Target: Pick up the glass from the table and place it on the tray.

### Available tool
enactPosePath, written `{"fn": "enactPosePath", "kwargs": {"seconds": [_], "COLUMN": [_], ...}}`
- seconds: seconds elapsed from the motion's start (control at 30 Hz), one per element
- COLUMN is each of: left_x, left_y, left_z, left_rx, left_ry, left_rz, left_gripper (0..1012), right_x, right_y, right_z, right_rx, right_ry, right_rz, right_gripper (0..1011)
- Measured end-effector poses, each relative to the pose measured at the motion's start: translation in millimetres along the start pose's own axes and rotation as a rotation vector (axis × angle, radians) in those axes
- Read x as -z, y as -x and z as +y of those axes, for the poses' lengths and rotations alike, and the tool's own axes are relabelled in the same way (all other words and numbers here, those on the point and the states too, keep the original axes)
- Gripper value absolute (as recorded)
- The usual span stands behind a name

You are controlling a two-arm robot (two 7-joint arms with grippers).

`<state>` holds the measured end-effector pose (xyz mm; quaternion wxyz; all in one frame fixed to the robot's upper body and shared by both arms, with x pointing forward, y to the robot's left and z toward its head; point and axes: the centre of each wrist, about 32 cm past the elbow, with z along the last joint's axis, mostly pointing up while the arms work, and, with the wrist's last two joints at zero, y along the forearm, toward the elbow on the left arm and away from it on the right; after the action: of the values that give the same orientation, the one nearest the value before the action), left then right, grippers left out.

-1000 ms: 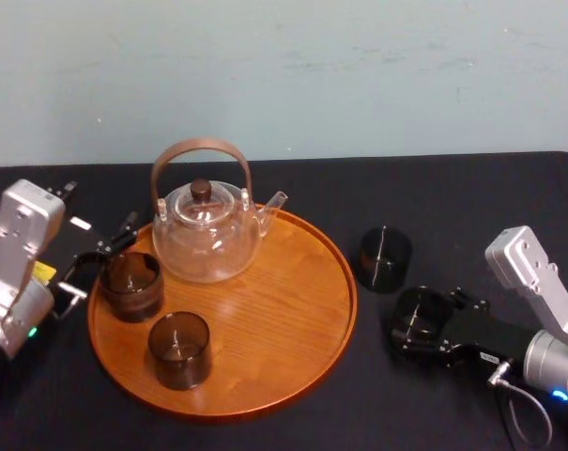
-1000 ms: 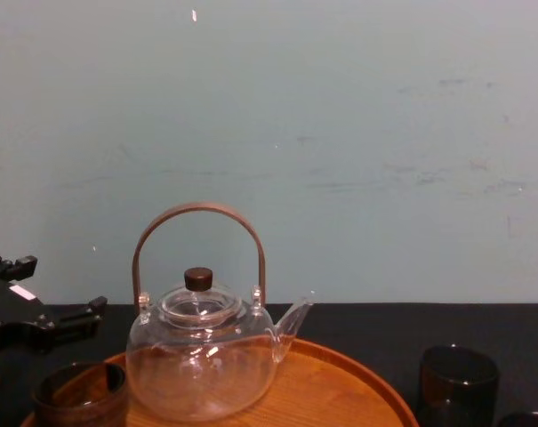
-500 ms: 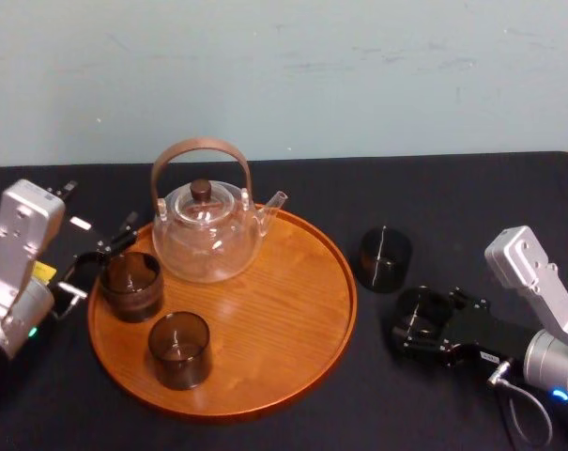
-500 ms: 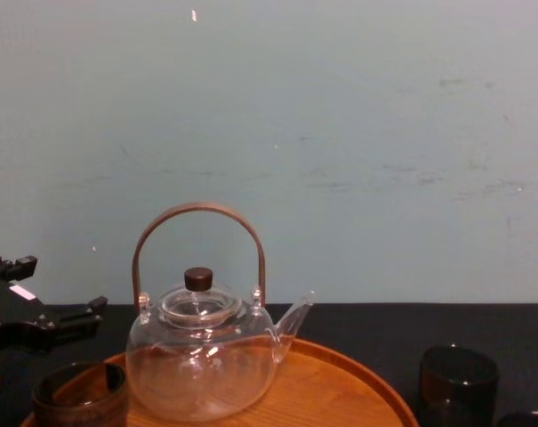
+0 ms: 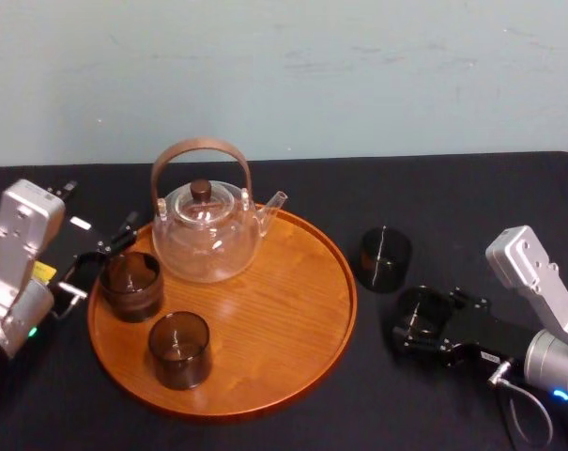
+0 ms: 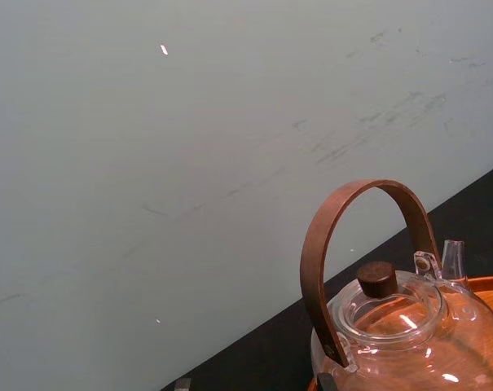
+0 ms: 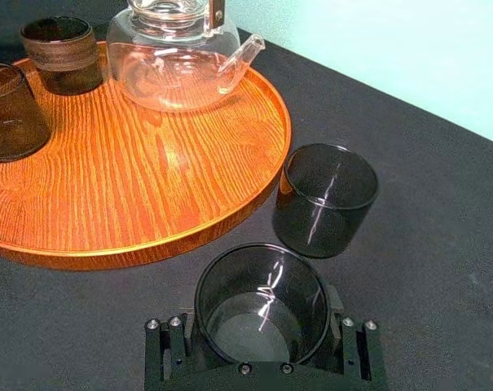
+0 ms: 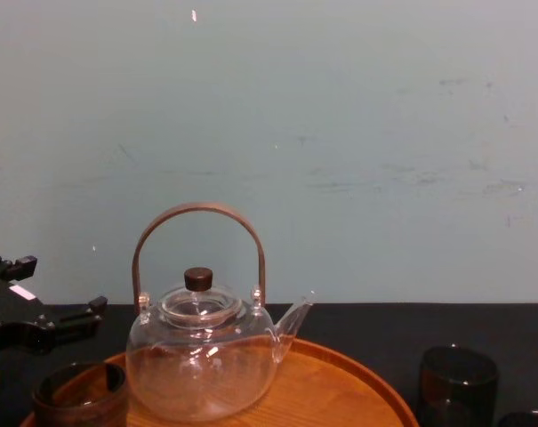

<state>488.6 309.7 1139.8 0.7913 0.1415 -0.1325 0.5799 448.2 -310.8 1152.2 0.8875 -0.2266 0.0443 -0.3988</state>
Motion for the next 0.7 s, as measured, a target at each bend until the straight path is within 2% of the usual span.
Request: {"fn": "enactPosePath", "kwargs": {"seconds": [0.3,0.53,0.7], "left_x": [0.0,0.0,0.0], "left_y": [0.0,0.0,0.0], "left_z": [0,0,0], "left_rx": [0.0,0.0,0.0], "left_ry": [0.0,0.0,0.0], "left_rz": [0.0,0.0,0.0], "left_gripper": [1001,1001,1001], "right_x": [0.3,-5.1,-15.6], "right_y": [-1.1,-6.9,-10.9], "right_z": [-1.2,-8.1,-10.7], "right_rx": [-0.006,-0.074,-0.138], "right_ry": [-0.01,-0.051,-0.085], "right_rz": [0.003,-0.012,-0.037], "right_gripper": [908,908,908]}}
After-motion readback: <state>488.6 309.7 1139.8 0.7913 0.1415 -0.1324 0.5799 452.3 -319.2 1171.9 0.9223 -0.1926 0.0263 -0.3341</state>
